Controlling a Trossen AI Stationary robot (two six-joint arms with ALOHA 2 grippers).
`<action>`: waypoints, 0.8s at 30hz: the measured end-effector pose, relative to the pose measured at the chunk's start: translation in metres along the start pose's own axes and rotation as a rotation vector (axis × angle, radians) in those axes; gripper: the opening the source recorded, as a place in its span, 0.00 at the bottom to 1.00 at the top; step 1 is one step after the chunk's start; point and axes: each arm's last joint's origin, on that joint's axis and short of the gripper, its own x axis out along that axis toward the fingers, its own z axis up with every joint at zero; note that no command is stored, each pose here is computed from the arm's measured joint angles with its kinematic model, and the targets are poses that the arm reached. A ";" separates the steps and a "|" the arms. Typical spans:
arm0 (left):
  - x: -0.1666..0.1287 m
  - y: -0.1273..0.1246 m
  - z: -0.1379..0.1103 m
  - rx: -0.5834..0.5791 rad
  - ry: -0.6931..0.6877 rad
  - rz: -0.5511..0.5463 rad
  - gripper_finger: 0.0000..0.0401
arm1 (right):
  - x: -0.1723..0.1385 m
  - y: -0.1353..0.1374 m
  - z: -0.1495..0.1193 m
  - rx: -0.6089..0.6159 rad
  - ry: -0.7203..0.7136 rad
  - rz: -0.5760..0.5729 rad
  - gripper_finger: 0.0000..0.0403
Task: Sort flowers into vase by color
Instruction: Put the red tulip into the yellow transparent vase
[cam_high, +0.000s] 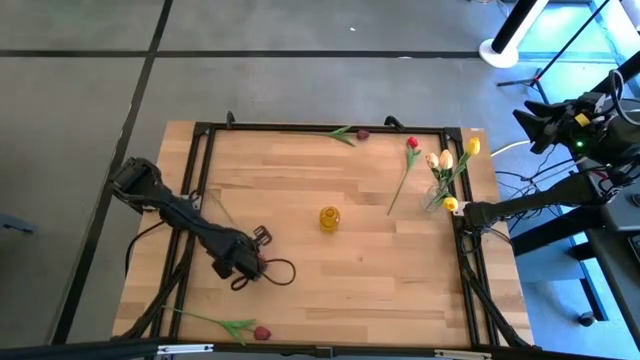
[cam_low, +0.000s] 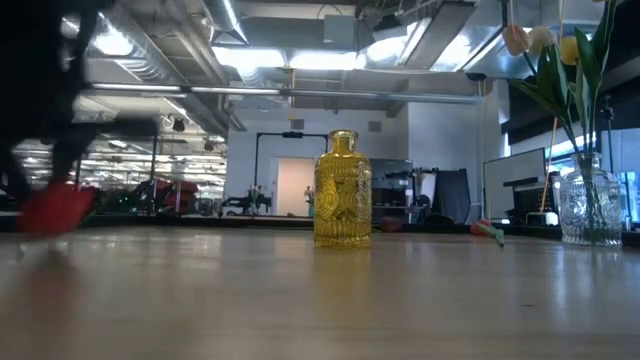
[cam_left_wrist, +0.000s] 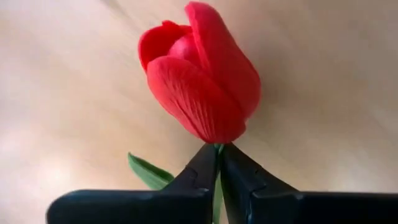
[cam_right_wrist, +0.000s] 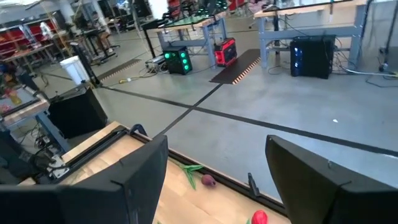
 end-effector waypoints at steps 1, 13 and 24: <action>-0.007 0.004 0.005 -0.016 -0.016 0.048 0.02 | 0.000 0.001 0.000 -0.012 0.001 0.008 0.67; -0.134 0.102 0.009 -0.735 -0.305 0.605 0.00 | 0.019 0.039 0.014 -0.160 -0.026 0.074 0.67; -0.158 0.102 -0.006 -0.763 -0.446 0.433 0.01 | 0.022 0.044 0.013 -0.150 0.004 0.120 0.67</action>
